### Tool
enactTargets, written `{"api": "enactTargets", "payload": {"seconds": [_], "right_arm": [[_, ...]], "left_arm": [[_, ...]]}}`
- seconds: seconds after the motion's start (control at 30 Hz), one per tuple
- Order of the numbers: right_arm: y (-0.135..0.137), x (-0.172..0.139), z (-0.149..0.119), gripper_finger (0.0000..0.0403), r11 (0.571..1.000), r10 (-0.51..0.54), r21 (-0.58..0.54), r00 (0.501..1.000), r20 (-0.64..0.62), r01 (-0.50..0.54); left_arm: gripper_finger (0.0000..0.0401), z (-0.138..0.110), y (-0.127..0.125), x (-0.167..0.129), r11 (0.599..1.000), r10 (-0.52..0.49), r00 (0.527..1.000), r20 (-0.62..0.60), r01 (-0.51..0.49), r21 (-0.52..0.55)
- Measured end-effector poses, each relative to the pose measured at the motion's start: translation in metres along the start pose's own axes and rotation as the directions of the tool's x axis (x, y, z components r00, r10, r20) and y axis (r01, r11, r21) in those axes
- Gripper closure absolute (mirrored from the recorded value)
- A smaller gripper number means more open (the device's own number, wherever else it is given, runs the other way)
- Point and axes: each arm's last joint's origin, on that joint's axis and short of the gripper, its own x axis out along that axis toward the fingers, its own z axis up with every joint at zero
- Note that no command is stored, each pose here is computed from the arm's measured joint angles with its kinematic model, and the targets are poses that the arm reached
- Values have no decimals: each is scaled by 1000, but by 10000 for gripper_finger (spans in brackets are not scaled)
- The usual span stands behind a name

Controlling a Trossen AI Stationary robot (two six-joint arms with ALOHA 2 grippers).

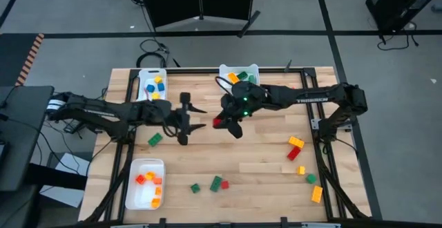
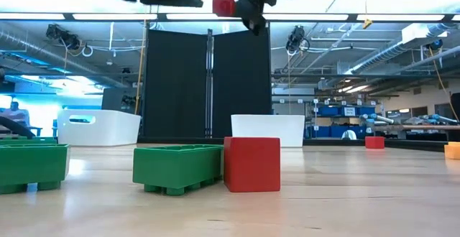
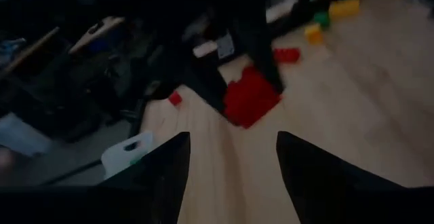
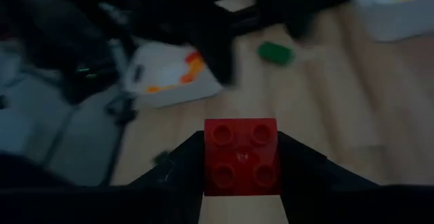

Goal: Sort blocks by size
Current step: Put the red 4 stud game piece into the bottom white bin

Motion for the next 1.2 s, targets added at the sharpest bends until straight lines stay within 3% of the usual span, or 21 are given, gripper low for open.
{"api": "enactTargets", "payload": {"seconds": [0.1, 0.2, 0.6, 1.2], "right_arm": [[-3, 3, 8, 247, 997, 73, 19, 996, -41, -72], [-9, 6, 11, 247, 996, 84, 41, 994, -68, -81], [-23, -2, 28, 247, 987, 140, 72, 989, 41, -143], [-20, -1, 29, 247, 985, 125, 112, 990, 61, -131]], "left_arm": [[172, 4, -6, 13, 993, 31, 998, -56, -24, 112], [172, 10, -10, 20, 975, 82, 993, -88, -62, 213], [172, 18, -10, 23, 908, 90, 993, -71, -53, 417], [178, 21, -2, 29, 922, 44, 998, 37, -55, 384]]}}
